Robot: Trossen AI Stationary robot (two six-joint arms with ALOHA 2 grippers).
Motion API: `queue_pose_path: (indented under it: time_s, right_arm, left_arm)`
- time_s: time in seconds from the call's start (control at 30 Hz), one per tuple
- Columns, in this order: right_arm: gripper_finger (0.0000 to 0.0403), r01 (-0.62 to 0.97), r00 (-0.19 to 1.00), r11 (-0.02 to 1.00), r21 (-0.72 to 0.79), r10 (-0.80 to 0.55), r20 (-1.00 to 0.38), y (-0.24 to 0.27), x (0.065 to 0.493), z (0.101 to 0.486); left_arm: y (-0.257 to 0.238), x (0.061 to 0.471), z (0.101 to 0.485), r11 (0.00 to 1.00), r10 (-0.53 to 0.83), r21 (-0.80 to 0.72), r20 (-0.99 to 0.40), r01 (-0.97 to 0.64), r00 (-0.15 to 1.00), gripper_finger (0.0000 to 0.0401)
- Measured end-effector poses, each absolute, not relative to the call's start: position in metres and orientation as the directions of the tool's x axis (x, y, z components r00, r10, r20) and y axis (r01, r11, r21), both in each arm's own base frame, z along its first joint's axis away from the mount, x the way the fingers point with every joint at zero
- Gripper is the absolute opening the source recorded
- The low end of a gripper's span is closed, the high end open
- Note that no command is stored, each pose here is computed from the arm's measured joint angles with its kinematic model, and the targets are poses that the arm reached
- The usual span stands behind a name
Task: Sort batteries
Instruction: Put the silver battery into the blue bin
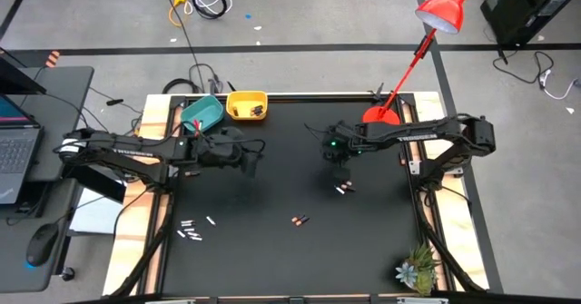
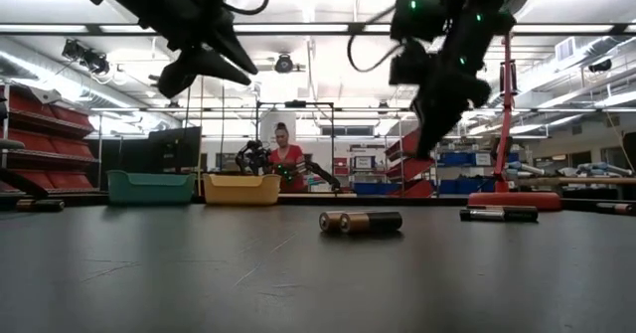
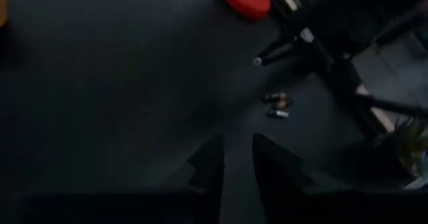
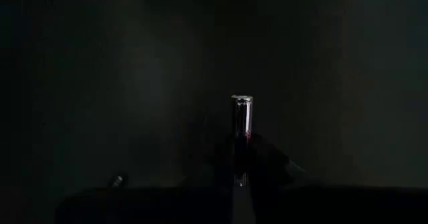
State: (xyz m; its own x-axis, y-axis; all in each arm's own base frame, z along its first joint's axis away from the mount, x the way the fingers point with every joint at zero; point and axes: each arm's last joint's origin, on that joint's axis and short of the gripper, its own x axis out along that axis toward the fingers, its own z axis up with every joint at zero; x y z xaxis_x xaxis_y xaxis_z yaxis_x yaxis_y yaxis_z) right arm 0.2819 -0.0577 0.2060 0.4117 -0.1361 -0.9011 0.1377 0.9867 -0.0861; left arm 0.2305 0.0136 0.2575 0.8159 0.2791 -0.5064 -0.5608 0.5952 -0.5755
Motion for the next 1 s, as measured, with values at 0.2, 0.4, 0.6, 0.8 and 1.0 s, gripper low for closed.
queue_pose_path:
  time_s: [0.2,0.4,0.6,0.8,1.0]
  right_arm:
    - [0.0023,0.185,0.597,0.982,-0.028,-0.135,-0.791,-0.049,0.298,0.264]
    - [0.0023,0.212,0.794,0.972,0.103,-0.11,-0.598,-0.044,0.321,0.317]
    - [0.0023,0.244,0.835,0.955,0.171,-0.117,-0.537,-0.044,0.325,0.332]
    - [0.0023,0.246,0.833,0.954,0.172,-0.117,-0.541,-0.044,0.324,0.332]
    - [0.0023,0.256,0.835,0.951,0.175,-0.126,-0.536,-0.048,0.324,0.333]
  left_arm:
    - [0.022,0.247,0.265,0.563,0.293,-0.681,-0.366,-0.469,0.883,0.0163]
    - [0.033,0.277,0.272,0.631,0.348,-0.713,-0.093,-0.307,0.933,0.0204]
    - [0.04,0.292,0.269,0.658,0.422,-0.679,-0.026,-0.326,0.906,0.0203]
    - [0.038,0.306,0.286,0.74,0.453,-0.566,0.02,-0.363,0.891,0.0202]
    - [0.039,0.313,0.297,0.774,0.449,-0.519,0.048,-0.362,0.892,0.0202]
